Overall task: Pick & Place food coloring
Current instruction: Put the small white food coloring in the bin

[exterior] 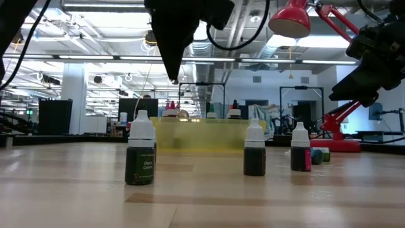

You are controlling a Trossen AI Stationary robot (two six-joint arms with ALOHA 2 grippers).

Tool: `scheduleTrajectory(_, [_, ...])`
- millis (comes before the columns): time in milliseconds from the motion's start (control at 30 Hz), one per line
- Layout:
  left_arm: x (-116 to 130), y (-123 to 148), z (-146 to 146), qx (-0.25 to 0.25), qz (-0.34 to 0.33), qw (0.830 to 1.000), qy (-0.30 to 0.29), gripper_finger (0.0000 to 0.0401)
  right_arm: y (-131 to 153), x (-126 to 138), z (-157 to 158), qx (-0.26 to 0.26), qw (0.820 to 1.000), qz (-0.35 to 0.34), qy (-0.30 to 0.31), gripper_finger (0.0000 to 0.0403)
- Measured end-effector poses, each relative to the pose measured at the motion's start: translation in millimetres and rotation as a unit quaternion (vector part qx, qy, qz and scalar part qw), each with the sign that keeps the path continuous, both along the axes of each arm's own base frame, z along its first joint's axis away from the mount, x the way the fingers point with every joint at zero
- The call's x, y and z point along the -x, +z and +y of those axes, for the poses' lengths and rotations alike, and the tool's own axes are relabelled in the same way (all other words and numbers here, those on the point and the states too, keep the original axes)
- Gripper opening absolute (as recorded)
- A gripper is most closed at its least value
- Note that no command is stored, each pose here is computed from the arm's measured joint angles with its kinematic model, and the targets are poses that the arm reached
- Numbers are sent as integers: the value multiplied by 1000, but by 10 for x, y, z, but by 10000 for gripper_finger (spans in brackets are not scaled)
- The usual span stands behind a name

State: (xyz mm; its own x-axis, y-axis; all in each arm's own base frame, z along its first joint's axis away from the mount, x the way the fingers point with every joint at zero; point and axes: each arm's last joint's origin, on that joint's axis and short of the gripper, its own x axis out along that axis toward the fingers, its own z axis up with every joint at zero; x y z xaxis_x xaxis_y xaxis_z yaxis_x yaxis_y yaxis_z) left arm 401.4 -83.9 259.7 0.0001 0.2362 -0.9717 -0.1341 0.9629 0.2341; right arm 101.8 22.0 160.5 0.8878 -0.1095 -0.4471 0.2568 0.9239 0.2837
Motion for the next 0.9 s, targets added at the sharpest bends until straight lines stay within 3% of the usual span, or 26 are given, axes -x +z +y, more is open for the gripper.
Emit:
scheduleTrajectory(300, [54,-15,-452,24,-50,997,57,201,0,0,0,0,1000,0,0,122])
scheduleTrajectory(633, [92,-332,-734,-10,-39,999,29,217,0,-1,0,0,1000,0,0,122])
scheduleTrajectory(900, [145,-487,-771,3,-8,1000,-5,218,-1,0,0,0,1000,0,0,122])
